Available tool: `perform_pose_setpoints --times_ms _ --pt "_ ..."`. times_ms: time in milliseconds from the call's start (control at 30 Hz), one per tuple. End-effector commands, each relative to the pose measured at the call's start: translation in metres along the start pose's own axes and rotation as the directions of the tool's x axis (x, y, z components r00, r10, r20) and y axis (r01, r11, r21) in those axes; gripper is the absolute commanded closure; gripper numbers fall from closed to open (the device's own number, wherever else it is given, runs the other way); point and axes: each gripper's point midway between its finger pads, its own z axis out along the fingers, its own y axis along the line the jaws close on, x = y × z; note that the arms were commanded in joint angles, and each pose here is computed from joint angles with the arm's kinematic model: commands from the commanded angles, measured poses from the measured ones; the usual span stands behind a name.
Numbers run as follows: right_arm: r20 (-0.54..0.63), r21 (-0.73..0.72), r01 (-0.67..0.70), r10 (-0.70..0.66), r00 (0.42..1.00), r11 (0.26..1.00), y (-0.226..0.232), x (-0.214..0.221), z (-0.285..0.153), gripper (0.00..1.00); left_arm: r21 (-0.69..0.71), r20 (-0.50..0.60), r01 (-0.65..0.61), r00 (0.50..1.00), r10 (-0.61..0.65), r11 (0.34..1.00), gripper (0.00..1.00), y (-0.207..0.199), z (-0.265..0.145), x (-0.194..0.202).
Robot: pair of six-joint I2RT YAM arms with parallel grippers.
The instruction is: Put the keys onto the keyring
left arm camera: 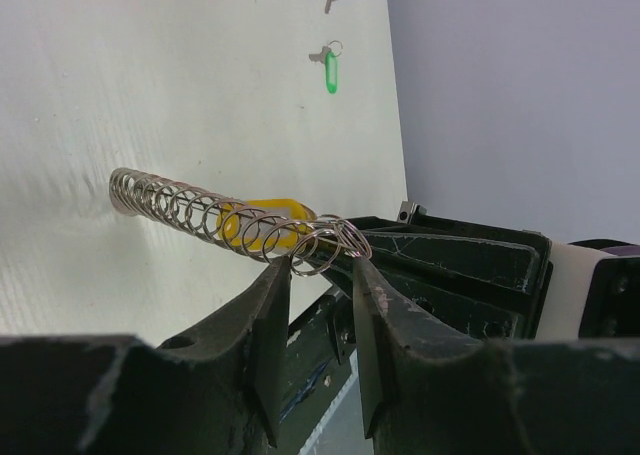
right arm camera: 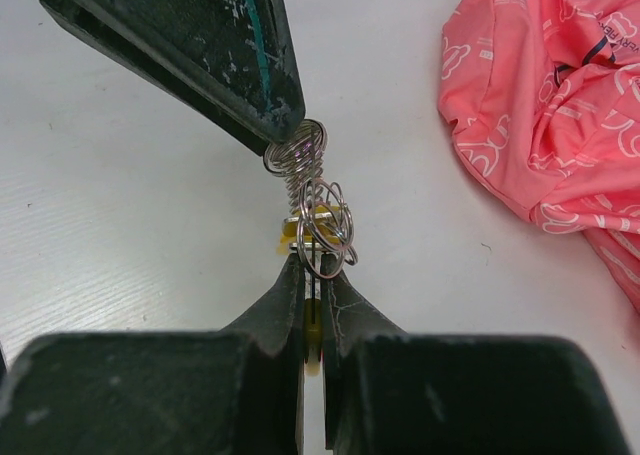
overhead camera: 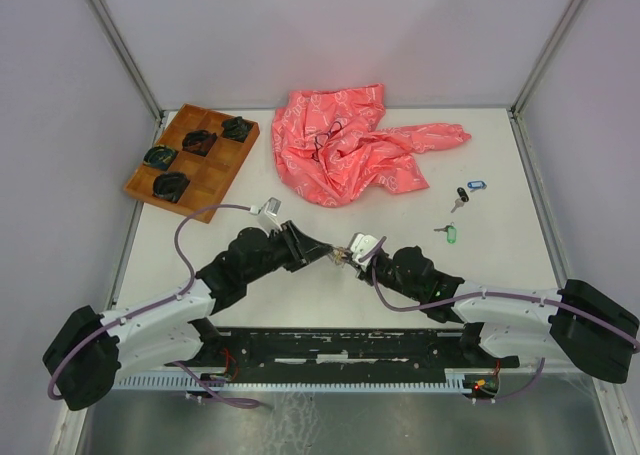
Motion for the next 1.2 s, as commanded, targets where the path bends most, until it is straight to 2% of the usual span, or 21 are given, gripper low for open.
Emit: perform_pose_setpoints --times_ms 0,800,1033,1167 --pt "0.115 0.022 -0.028 0.025 0.993 0.999 -0.007 -0.035 0.003 0.99 0.082 0.059 0.014 0.998 -0.019 0.996 0.63 -0.023 -0.002 -0.014" --pt "0.116 -0.012 -0.027 0.028 0.993 1.0 -0.001 -0.035 0.003 0.99 0.035 0.082 0.027 0.996 -0.03 0.999 0.66 -0.005 0.003 -0.014" --pt "0.091 -0.018 0.036 -0.034 0.995 0.999 -0.002 -0.032 -0.001 0.99 0.019 0.104 -0.043 0.994 0.04 0.999 0.65 -0.008 -0.005 -0.02" --pt "0.082 -0.019 0.057 -0.055 0.995 0.998 -0.003 -0.033 -0.003 0.99 0.055 0.088 -0.086 0.993 0.081 0.995 0.64 -0.016 -0.008 -0.017"
